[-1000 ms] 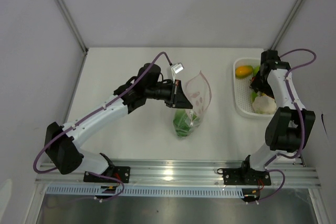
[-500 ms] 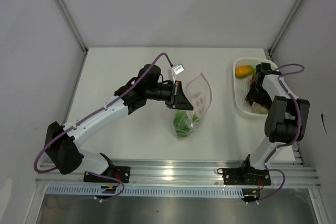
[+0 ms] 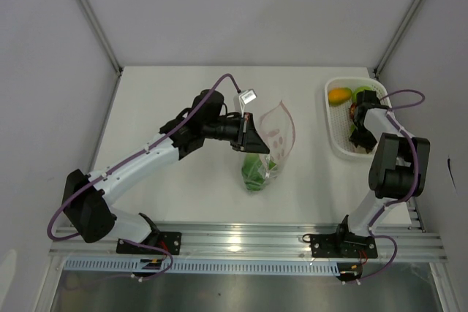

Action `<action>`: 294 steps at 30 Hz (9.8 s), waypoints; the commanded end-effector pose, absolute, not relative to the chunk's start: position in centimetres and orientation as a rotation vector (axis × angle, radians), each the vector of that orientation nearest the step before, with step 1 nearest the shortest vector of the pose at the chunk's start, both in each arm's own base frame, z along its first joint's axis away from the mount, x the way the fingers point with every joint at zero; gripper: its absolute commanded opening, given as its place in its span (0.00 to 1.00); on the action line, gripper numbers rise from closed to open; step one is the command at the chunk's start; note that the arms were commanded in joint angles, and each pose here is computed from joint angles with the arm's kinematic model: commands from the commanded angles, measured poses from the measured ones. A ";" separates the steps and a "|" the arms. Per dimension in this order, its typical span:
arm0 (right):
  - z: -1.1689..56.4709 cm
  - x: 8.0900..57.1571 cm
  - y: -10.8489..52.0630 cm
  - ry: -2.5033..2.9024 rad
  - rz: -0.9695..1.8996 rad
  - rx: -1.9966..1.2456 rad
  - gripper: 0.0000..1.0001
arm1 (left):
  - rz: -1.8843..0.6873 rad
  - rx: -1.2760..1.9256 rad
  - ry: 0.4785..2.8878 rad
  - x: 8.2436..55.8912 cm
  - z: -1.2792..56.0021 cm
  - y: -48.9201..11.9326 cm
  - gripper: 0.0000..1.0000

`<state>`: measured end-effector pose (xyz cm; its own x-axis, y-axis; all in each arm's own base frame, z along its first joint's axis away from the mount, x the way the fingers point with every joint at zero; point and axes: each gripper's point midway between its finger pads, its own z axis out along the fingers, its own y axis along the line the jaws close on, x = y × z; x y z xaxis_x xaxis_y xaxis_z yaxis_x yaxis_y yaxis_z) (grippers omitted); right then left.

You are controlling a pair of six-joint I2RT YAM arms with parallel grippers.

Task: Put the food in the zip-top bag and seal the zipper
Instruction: Pick up the fake vegetable from the bin, then place the fake vegetable in the zipper food storage bag, then pick up the fake fruit from the bin.

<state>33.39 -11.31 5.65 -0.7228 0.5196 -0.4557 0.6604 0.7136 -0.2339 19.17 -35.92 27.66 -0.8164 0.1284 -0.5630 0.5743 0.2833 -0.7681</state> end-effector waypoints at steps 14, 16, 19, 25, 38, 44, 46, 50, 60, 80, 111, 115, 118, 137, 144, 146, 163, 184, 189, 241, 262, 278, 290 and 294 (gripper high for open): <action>14.3 35.9 -9.6 2.322 -0.385 0.840 0.00 | -1.537 0.628 2.161 19.6 27.8 -36.0 0.01; 16.0 36.2 -9.3 2.287 -0.349 0.829 0.00 | -1.536 0.626 2.161 19.6 27.8 -36.0 0.00; 17.8 36.7 -8.9 2.258 -0.306 0.810 0.00 | -1.536 0.622 2.164 19.6 27.8 -36.0 0.01; 21.8 37.2 -6.3 2.216 -0.168 0.735 0.00 | -1.515 0.617 2.175 19.8 27.5 -36.0 0.01; 37.0 32.4 10.5 2.008 0.688 0.178 0.00 | -1.457 0.605 2.196 20.4 27.6 -35.7 0.01; 42.4 26.7 14.9 1.878 1.056 0.009 0.00 | -1.433 0.590 2.209 20.6 27.5 -35.5 0.01; 43.2 25.4 15.9 1.842 1.159 -0.042 0.00 | -1.425 0.588 2.216 20.7 27.3 -35.5 0.01; 43.8 21.7 18.6 1.810 1.514 -0.119 0.00 | -1.418 0.586 2.222 20.7 27.2 -35.5 0.01; 40.2 18.5 20.5 1.928 1.721 -0.050 0.00 | -1.397 0.575 2.219 20.8 27.5 -35.2 0.01; 34.9 19.3 20.4 1.979 1.942 0.700 0.00 | -1.388 0.570 2.187 20.8 28.5 -34.9 0.01; 28.5 20.5 21.2 2.439 1.183 0.436 0.06 | -1.408 0.583 2.150 20.2 29.7 -34.6 0.00; 29.5 20.4 20.9 2.411 1.039 0.290 0.06 | -1.400 0.587 2.149 20.2 29.8 -34.5 0.01; 29.7 20.3 20.3 2.415 0.947 0.202 0.06 | -1.401 0.588 2.150 20.1 29.8 -34.5 0.00; 25.0 22.6 20.4 2.555 0.449 -0.071 0.15 | -1.430 0.597 2.155 19.6 30.2 -34.6 0.01; 24.2 24.9 22.2 2.545 0.448 -0.074 0.41 | -1.458 0.614 2.145 19.1 30.7 -35.1 0.01; 23.6 25.5 22.9 2.550 0.457 -0.078 0.44 | -1.459 0.616 2.145 19.0 30.7 -35.1 0.01; 28.8 25.6 21.9 2.451 0.498 -0.102 0.77 | -1.445 0.612 2.158 19.1 30.0 -35.0 0.01; 28.4 21.8 15.6 2.441 0.445 0.066 0.72 | -1.425 0.625 2.151 19.3 30.3 -34.9 0.01; 26.5 22.9 16.5 2.448 0.491 0.088 0.65 | -1.429 0.626 2.150 19.2 30.3 -34.9 0.01; 30.4 24.7 16.0 2.247 0.529 0.104 0.00 | -1.358 0.581 2.106 18.0 31.8 -31.5 0.01; 33.8 24.7 14.9 2.203 0.508 0.108 0.65 | -1.419 0.558 2.078 18.9 32.2 -32.9 0.01; 41.1 25.4 7.7 2.019 0.345 0.340 0.99 | -1.430 0.585 2.101 19.1 32.3 -33.6 0.01; 33.3 35.4 -4.4 1.966 0.411 0.834 0.99 | -1.463 0.605 2.096 18.9 31.4 -33.9 0.01; 29.0 38.5 -8.0 1.947 0.348 0.962 1.00 | -1.469 0.619 2.078 18.7 31.8 -33.9 0.01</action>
<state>35.39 -6.63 27.37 -0.3864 0.7271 -0.5675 0.5416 0.6769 0.4985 18.95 -33.66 30.07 -0.7954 0.0828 -0.6004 0.5844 0.3674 -0.7235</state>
